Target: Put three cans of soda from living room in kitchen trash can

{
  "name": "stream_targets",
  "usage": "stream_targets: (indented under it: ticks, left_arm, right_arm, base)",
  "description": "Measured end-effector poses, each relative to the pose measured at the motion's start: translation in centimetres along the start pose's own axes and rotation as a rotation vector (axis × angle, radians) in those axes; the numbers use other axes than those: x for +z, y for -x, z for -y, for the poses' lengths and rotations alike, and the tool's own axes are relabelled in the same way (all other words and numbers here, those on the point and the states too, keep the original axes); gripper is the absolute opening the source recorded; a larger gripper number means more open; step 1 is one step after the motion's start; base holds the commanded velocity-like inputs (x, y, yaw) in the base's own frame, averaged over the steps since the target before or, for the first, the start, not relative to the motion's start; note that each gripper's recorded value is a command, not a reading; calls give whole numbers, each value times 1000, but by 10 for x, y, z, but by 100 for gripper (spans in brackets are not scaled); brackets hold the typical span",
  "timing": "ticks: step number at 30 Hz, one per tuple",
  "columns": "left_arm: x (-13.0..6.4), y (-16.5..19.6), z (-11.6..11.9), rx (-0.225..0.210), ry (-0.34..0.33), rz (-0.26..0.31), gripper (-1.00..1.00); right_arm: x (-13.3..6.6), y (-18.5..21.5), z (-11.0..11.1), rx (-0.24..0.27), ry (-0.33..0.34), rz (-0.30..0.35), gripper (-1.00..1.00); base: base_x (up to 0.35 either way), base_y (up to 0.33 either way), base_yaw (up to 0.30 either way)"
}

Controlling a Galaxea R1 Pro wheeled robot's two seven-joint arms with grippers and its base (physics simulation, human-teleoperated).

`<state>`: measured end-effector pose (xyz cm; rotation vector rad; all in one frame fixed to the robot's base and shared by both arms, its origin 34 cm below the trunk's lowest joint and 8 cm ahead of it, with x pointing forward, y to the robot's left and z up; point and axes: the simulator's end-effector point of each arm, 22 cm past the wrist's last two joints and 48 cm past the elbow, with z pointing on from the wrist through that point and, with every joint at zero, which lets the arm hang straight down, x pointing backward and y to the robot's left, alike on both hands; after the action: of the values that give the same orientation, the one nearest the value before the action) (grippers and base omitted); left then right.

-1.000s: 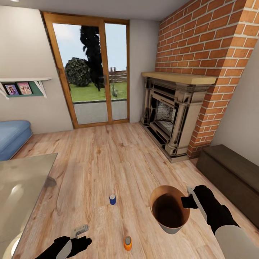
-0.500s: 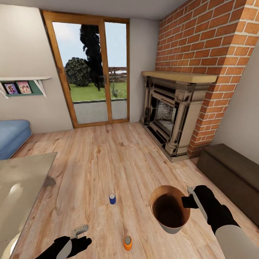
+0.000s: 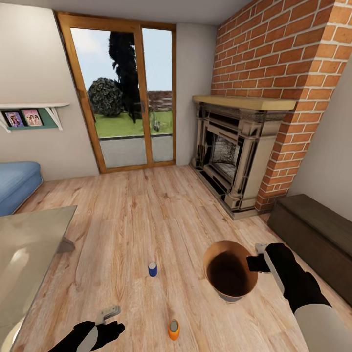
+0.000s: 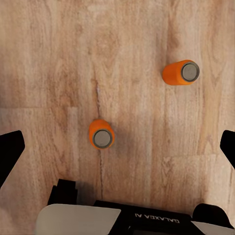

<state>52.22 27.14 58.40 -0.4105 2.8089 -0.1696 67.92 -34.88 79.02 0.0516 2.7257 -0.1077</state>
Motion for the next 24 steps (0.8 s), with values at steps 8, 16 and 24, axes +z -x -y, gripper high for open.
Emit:
stream_targets:
  ticks: [8, 16, 24]
  left_arm:
    - [11, -3, -1, 1, 1, 0, 100]
    - [23, -5, -3, 1, 0, 0, 100]
    - [34, -8, -4, 0, 0, 0, 100]
  right_arm:
    - [-11, 22, 51, 132, -36, 84, -100]
    - [-33, 52, 71, 201, -41, 205, -100]
    - [-91, 103, 70, 181, -54, 423, -100]
  base:
    - [0, 0, 0]
    - [0, 0, 0]
    - [0, 0, 0]
